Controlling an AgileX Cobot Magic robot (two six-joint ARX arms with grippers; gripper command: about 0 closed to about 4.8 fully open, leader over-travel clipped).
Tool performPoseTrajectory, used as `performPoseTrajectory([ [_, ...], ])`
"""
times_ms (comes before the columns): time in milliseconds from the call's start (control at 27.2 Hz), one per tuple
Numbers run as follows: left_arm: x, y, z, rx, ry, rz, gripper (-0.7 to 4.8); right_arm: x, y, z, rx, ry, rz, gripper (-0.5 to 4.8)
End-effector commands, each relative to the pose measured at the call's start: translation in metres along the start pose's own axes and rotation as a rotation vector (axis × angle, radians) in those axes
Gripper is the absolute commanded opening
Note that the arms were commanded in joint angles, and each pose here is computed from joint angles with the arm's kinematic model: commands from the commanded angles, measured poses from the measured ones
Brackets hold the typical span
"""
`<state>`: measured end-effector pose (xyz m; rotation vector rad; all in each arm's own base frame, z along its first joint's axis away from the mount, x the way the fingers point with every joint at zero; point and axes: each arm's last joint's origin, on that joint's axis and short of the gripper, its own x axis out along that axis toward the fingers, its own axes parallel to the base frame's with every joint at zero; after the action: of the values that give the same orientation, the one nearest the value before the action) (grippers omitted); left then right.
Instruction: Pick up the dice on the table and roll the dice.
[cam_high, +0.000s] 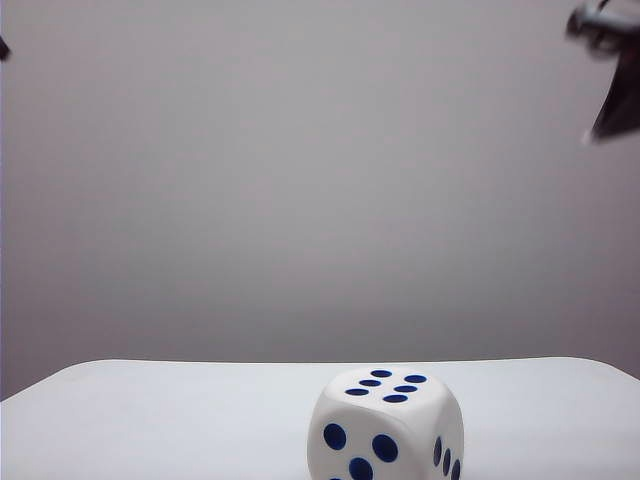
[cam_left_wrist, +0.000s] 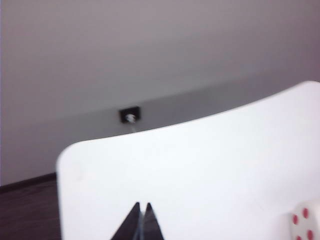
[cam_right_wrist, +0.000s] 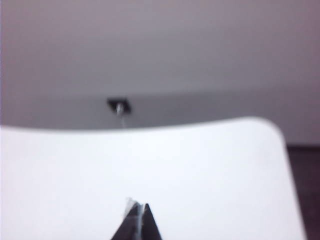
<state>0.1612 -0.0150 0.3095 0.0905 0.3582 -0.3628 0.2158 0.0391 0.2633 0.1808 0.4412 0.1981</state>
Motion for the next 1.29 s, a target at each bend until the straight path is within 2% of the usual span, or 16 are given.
performPoseTrajectory([
  [37, 0.021, -0.005, 0.000, 0.022, 0.075, -0.100, -0.05, 0.028, 0.007, -0.017, 0.052, 0.148, 0.092, 0.63],
  [74, 0.027, -0.008, -0.002, 0.038, 0.106, -0.123, -0.05, 0.035, 0.010, -0.023, 0.069, 0.191, 0.096, 1.04],
  [110, 0.031, -0.011, -0.004, 0.045, 0.124, -0.142, -0.05, 0.042, 0.013, -0.029, 0.075, 0.227, 0.106, 1.21],
  [221, 0.047, -0.027, -0.011, 0.098, 0.214, -0.166, -0.05, 0.058, 0.029, -0.047, 0.060, 0.327, 0.159, 1.24],
  [257, 0.051, -0.032, -0.013, 0.123, 0.241, -0.162, -0.05, 0.062, 0.034, -0.053, 0.054, 0.348, 0.166, 1.45],
  [331, 0.059, -0.045, -0.017, 0.186, 0.289, -0.153, -0.05, 0.068, 0.045, -0.063, 0.034, 0.382, 0.175, 2.68],
  [368, 0.061, -0.051, -0.018, 0.206, 0.305, -0.155, -0.05, 0.072, 0.050, -0.069, 0.041, 0.404, 0.166, 3.65],
  [404, 0.066, -0.064, -0.021, 0.245, 0.328, -0.184, -0.05, 0.076, 0.056, -0.077, 0.056, 0.439, 0.160, 4.79],
  [478, 0.070, -0.079, -0.025, 0.284, 0.350, -0.233, -0.05, 0.080, 0.065, -0.088, 0.068, 0.492, 0.171, 4.79],
  [625, 0.072, -0.088, -0.028, 0.300, 0.366, -0.300, -0.05, 0.081, 0.069, -0.096, 0.076, 0.537, 0.180, 4.79],
  [772, 0.072, -0.089, -0.029, 0.337, 0.371, -0.313, -0.05, 0.078, 0.077, -0.102, 0.098, 0.575, 0.226, 4.79],
  [993, 0.072, -0.089, -0.030, 0.341, 0.372, -0.318, -0.05, 0.076, 0.085, -0.107, 0.107, 0.613, 0.257, 4.79],
  [1287, 0.072, -0.090, -0.030, 0.335, 0.370, -0.344, -0.05, 0.075, 0.081, -0.121, 0.115, 0.655, 0.212, 4.79],
])
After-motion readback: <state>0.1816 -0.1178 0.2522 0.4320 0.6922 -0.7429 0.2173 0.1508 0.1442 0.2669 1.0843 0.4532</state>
